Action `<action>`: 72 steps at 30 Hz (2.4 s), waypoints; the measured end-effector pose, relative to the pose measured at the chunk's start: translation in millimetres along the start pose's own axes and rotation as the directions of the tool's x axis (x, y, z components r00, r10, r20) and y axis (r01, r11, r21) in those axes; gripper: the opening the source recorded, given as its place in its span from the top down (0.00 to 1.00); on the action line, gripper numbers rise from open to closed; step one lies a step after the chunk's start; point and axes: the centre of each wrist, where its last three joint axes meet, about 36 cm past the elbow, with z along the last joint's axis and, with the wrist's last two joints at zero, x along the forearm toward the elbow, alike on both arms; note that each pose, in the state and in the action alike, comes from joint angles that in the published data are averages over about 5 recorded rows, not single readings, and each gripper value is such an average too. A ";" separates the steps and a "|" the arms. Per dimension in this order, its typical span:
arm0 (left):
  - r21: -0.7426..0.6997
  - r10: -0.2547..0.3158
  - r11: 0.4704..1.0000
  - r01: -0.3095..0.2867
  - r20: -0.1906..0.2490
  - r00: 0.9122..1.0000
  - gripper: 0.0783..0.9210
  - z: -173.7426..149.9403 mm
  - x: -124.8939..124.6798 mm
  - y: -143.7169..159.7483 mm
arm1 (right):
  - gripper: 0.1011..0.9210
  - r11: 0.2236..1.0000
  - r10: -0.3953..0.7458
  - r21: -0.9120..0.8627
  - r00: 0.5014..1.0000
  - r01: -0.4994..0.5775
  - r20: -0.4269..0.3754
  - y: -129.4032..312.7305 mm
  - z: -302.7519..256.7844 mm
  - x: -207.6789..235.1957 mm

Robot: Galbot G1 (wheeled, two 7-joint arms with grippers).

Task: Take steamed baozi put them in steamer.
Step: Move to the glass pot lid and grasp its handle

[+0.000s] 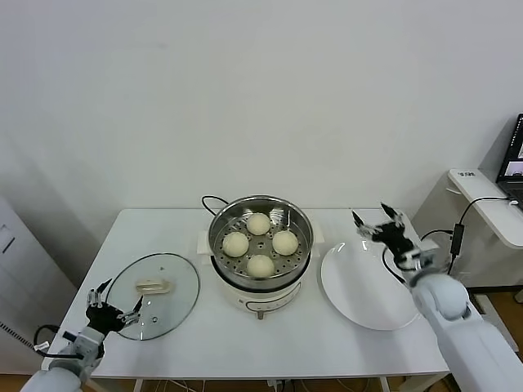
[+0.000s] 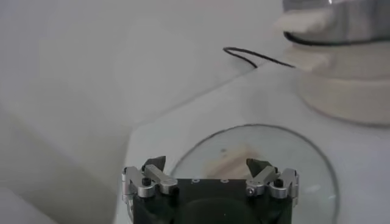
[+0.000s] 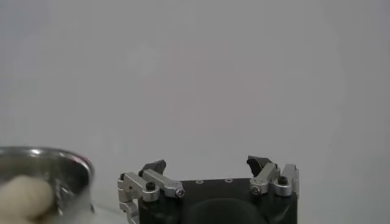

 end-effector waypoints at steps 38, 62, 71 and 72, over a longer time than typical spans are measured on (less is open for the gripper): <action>-0.796 -0.064 0.536 0.280 0.292 0.954 0.12 75.4 -62.1 -46.6 | 0.12 0.993 0.106 -0.046 0.987 -0.112 -0.123 18.3 80.3 60.1; -0.803 -0.097 0.524 0.284 0.275 0.956 0.40 73.5 -101.3 -47.5 | 0.12 0.991 0.120 -0.038 0.984 -0.126 -0.133 12.9 89.3 64.7; -0.793 -0.099 0.537 0.288 0.280 0.955 0.71 71.3 -95.8 -38.3 | 0.12 0.991 0.121 -0.031 0.984 -0.127 -0.133 9.8 88.6 65.8; -0.791 -0.101 0.539 0.290 0.281 0.954 0.74 70.6 -94.9 -36.5 | 0.12 0.991 0.121 -0.032 0.984 -0.126 -0.134 9.9 88.7 65.9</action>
